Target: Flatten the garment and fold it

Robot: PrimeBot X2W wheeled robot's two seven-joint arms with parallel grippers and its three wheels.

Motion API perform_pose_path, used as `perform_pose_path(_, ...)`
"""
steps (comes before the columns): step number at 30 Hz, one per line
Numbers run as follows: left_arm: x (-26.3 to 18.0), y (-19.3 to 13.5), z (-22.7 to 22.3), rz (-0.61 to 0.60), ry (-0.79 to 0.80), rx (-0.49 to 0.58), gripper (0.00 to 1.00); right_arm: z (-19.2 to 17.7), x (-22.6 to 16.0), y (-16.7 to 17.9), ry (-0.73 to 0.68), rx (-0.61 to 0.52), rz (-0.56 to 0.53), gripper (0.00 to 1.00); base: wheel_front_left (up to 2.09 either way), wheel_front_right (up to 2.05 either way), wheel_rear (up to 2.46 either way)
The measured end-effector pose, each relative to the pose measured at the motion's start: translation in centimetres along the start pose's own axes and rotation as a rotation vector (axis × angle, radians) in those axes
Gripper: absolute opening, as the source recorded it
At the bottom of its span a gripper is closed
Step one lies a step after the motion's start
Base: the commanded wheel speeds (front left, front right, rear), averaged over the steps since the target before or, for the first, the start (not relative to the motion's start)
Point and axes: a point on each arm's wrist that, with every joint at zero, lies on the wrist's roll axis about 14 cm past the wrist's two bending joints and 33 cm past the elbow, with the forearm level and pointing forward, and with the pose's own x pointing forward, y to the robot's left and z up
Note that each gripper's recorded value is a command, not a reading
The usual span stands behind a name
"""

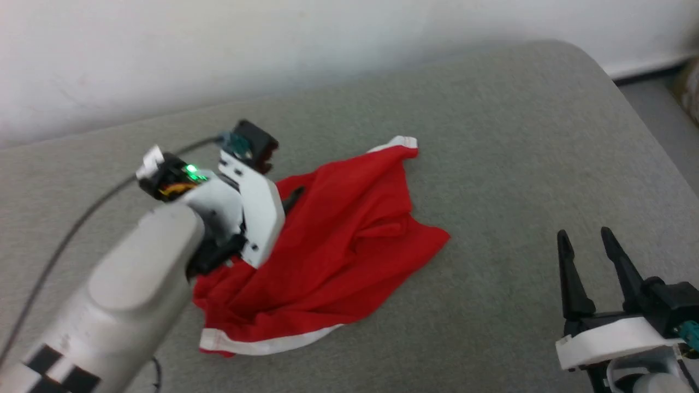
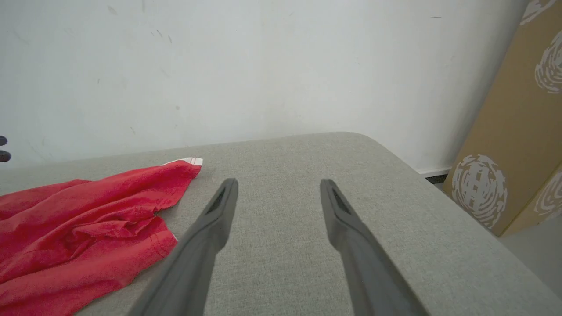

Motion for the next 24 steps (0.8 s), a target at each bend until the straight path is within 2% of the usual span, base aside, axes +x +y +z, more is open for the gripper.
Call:
perform_pose_path(9, 4.9, 2.8, -4.5, -0.06, 0.324, 0.053, 1.0, -3.1, -1.0, -2.4, 0.086, 0.027, -0.096, 1.0, 0.0, 0.0, 0.0)
perform_pose_path(16, 7.6, 2.4, -8.5, -0.128, 0.493, 0.033, 1.0, -5.1, -2.3, -4.0, 0.155, 0.022, -0.162, 1.0, 0.0, 0.0, 0.0)
perform_pose_path(17, 8.0, 2.5, -8.5, -0.137, 0.499, 0.017, 0.53, -5.3, -2.4, -4.2, 0.164, 0.021, -0.171, 1.0, 0.0, 0.0, 0.0)
perform_pose_path(18, 8.3, 2.5, -8.4, -0.146, 0.496, -0.001, 0.21, -5.5, -2.5, -4.4, 0.172, 0.019, -0.179, 1.0, 0.0, 0.0, 0.0)
perform_pose_path(19, 8.7, 2.5, -8.2, -0.153, 0.487, -0.015, 0.0, -5.7, -2.7, -4.6, 0.18, 0.017, -0.186, 1.0, 0.0, 0.0, 0.0)
perform_pose_path(24, 10.3, 3.7, -6.9, -0.118, 0.382, -0.061, 0.0, -6.4, -3.1, -5.1, 0.205, 0.008, -0.204, 1.0, 0.0, 0.0, 0.0)
